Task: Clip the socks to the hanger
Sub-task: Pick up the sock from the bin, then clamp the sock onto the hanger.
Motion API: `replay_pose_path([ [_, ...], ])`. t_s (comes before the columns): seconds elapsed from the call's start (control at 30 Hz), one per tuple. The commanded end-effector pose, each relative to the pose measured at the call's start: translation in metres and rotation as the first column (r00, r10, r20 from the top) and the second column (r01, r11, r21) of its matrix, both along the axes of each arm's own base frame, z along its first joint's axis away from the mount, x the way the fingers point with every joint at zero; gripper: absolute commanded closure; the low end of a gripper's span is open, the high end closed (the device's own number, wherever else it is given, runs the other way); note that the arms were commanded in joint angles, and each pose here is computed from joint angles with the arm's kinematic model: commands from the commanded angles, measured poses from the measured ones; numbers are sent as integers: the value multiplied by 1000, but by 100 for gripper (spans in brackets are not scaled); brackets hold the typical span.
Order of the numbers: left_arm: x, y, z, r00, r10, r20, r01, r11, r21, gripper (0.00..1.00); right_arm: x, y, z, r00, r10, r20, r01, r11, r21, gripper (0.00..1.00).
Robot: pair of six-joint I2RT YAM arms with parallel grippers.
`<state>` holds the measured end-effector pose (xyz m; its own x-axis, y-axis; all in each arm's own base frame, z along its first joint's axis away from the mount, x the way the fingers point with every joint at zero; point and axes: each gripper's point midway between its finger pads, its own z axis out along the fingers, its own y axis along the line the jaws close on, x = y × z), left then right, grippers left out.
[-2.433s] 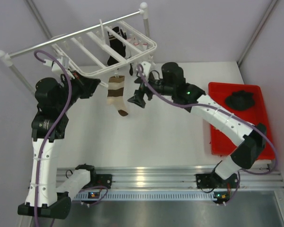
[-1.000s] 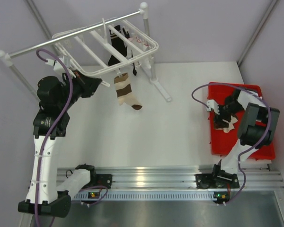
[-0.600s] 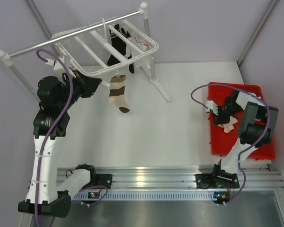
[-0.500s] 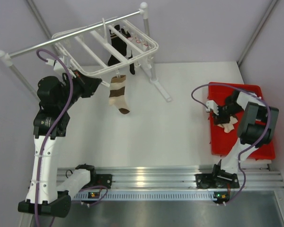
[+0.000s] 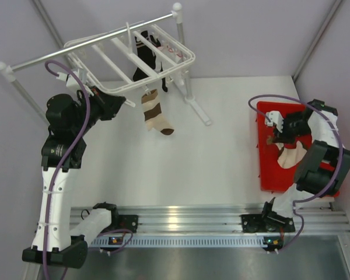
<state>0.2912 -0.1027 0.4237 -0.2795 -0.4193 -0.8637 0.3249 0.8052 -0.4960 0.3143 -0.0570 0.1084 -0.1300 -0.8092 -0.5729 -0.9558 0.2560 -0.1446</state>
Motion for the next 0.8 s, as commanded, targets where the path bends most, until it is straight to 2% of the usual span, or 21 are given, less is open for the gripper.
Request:
replay_pose_path([
  [0.0,2,-1,11,998,-9,56,9,1000,-2,100,0,20,48,997,-33,76,24,992,123,100],
  [0.17,2,-2,14,998,-15,67,15,1000,-7,100,18,48,118,972,-99,215,40,964,262,100],
  [0.2,1,-3,15,998,-20,67,21,1000,-13,100,20,54,128,971,-140,193,76,950,303,100],
  [0.27,2,-4,16,997,-21,71,23,1000,-17,100,27,71,155,958,-138,251,44,937,346,100],
  [0.3,1,-4,17,997,-23,71,24,1000,-20,100,26,79,163,961,-160,227,63,921,384,100],
  [0.33,1,-4,17,997,-24,74,26,999,-22,100,28,94,181,952,-139,274,19,918,396,100],
  [0.37,1,-4,18,997,-24,78,26,999,-23,100,27,106,193,956,-170,241,44,889,455,100],
  [0.5,0,-5,24,996,-28,87,31,999,-29,100,28,157,256,932,-194,306,-20,816,578,100],
  [0.57,0,-5,25,996,-26,91,29,999,-32,100,27,184,299,889,-193,416,-115,785,609,100],
  [0.6,0,-5,27,995,-27,98,31,999,-34,100,23,195,310,901,-209,381,-103,749,655,100],
  [0.63,0,-6,28,995,-29,98,32,999,-37,100,13,220,324,905,-162,394,-160,727,667,100],
  [0.77,0,-7,33,994,-31,108,36,998,-51,100,5,262,338,924,-143,354,-166,686,709,100],
])
